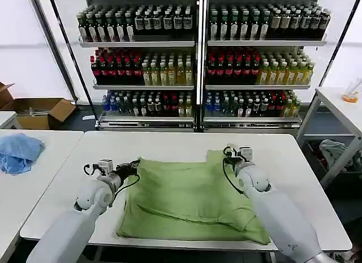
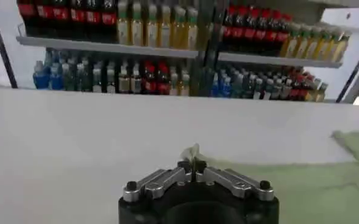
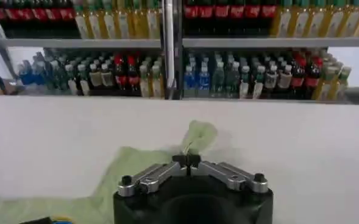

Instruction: Fold and organize the clothes.

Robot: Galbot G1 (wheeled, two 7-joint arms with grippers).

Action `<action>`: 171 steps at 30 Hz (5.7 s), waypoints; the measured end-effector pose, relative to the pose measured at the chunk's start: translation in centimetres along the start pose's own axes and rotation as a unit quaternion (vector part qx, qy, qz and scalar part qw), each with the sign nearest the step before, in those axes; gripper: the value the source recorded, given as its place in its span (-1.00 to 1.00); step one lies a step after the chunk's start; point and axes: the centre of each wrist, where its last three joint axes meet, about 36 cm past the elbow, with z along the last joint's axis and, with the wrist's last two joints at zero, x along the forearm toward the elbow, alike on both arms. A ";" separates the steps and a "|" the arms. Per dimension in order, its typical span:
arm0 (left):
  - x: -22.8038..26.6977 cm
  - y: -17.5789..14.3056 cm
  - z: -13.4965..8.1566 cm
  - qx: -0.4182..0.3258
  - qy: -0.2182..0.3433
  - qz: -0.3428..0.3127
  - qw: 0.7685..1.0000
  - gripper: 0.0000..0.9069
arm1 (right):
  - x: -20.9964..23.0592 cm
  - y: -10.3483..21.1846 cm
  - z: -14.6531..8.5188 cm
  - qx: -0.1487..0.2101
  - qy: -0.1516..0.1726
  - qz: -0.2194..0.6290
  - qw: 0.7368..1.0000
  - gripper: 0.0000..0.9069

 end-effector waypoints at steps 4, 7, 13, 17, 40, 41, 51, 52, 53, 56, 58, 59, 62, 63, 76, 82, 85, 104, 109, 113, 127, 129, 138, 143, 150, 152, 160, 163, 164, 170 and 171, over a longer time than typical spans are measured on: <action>1.3 -0.2 0.0 0.003 -0.009 0.004 1.000 -0.93 | 2.3 -0.7 0.4 0.000 -0.012 0.000 1.000 -1.00; 2.4 -0.2 0.2 0.003 -0.014 0.005 1.000 -0.93 | 4.4 -1.2 0.9 0.002 -0.019 -0.001 1.000 -1.00; 5.0 -0.4 0.7 -0.004 -0.023 0.005 1.000 -0.93 | 8.9 -1.8 1.9 0.007 -0.031 -0.004 0.999 -1.00; 6.4 -0.6 1.2 -0.008 -0.023 0.005 1.000 -0.93 | 11.7 -2.1 2.6 0.009 -0.036 -0.003 0.999 -1.00; 9.2 -2.6 7.4 -0.063 0.014 -0.026 0.998 1.00 | 17.7 -1.7 9.1 0.003 0.025 0.017 1.000 1.00; 9.2 -2.7 7.6 -0.066 0.015 -0.027 0.997 1.00 | 17.8 -1.6 9.2 0.004 0.027 0.017 0.999 1.00; 9.7 -3.5 9.1 -0.078 0.005 -0.044 0.996 1.00 | 19.1 -1.4 9.9 0.008 0.030 0.013 0.999 1.00; 9.8 -3.7 9.2 -0.077 0.001 -0.047 0.996 1.00 | 19.3 -1.4 10.0 0.006 0.029 0.012 0.999 1.00; 10.0 -3.8 9.3 -0.076 -0.003 -0.050 0.996 1.00 | 19.5 -1.4 10.0 0.005 0.029 0.012 0.999 1.00; 10.4 -4.2 9.7 -0.072 -0.018 -0.064 0.995 1.00 | 20.1 -1.5 10.1 0.001 0.030 0.012 0.999 1.00; 10.5 -4.7 10.4 -0.066 -0.023 -0.075 0.995 1.00 | 20.4 -1.4 10.2 0.001 0.031 0.012 0.999 1.00; 10.6 -5.0 10.8 -0.064 -0.025 -0.078 0.995 1.00 | 20.5 -1.4 10.2 0.001 0.032 0.012 0.999 1.00; 10.9 -6.1 11.7 -0.055 -0.030 -0.086 0.994 1.00 | 20.7 -1.3 10.4 0.000 0.033 0.011 0.999 1.00; 10.9 -6.4 12.0 -0.053 -0.031 -0.087 0.994 1.00 | 20.8 -1.2 10.4 0.000 0.033 0.010 0.999 1.00; 10.9 -8.3 14.6 -0.038 -0.023 -0.090 0.995 -0.93 | 21.4 -1.5 10.3 -0.001 0.032 0.013 0.999 1.00; 11.2 -8.3 15.2 -0.029 -0.019 -0.091 0.995 -0.93 | 21.3 -1.5 10.2 -0.003 0.030 0.016 0.999 1.00; 11.3 -8.2 15.2 -0.021 -0.020 -0.092 0.995 -0.93 | 21.3 -1.5 10.1 -0.004 0.028 0.016 0.999 1.00; 14.8 3.0 10.6 0.011 -0.055 -0.160 0.986 -0.93 | 21.1 -1.8 9.1 0.000 0.017 0.010 1.000 1.00; 16.7 6.6 6.8 0.010 -0.090 -0.182 0.979 -0.93 | 21.2 -1.8 9.0 0.002 0.017 0.009 1.000 1.00; 17.7 6.7 4.2 0.034 -0.117 -0.156 0.980 -0.93 | 21.4 -1.9 9.0 0.003 0.016 0.011 1.000 1.00; 15.0 -2.4 3.3 0.155 -0.134 0.039 0.978 -0.93 | 21.6 -2.0 8.8 0.005 0.015 0.013 1.000 1.00; 14.2 -3.7 3.7 0.168 -0.127 0.060 0.976 -0.93 | 21.6 -2.0 8.8 0.005 0.015 0.014 1.000 1.00; 10.4 -8.3 5.7 0.201 -0.083 0.117 0.969 1.00 | 21.4 -1.9 9.0 0.002 0.018 0.014 1.000 1.00; 9.4 -10.0 6.8 0.191 -0.069 0.138 0.970 1.00 | 21.4 -2.1 9.1 0.004 0.020 0.017 1.000 1.00; 9.8 -11.5 6.8 0.171 -0.067 0.173 0.968 1.00 | 21.4 -1.9 9.3 0.003 0.023 0.015 1.000 1.00; 10.3 -11.7 6.5 0.167 -0.069 0.180 0.967 1.00 | 21.4 -1.9 9.4 0.002 0.024 0.015 1.000 1.00; 11.9 -9.6 5.9 0.138 -0.088 0.140 0.977 1.00 | 21.4 -2.0 9.5 0.000 0.024 0.015 1.000 1.00; 12.1 -7.8 6.1 0.123 -0.093 0.102 0.983 1.00 | 21.2 -2.1 9.5 0.001 0.024 0.015 1.000 1.00; 12.2 -7.1 6.3 0.118 -0.092 0.089 0.985 1.00 | 21.2 -2.1 9.4 0.001 0.023 0.015 1.000 1.00; 12.4 -3.8 7.6 0.101 -0.084 0.017 0.991 1.00 | 21.2 -2.2 9.4 0.003 0.022 0.016 1.000 1.00; 12.4 -3.5 7.9 0.100 -0.082 0.008 0.992 1.00 | 21.1 -2.2 9.4 0.003 0.023 0.016 1.000 1.00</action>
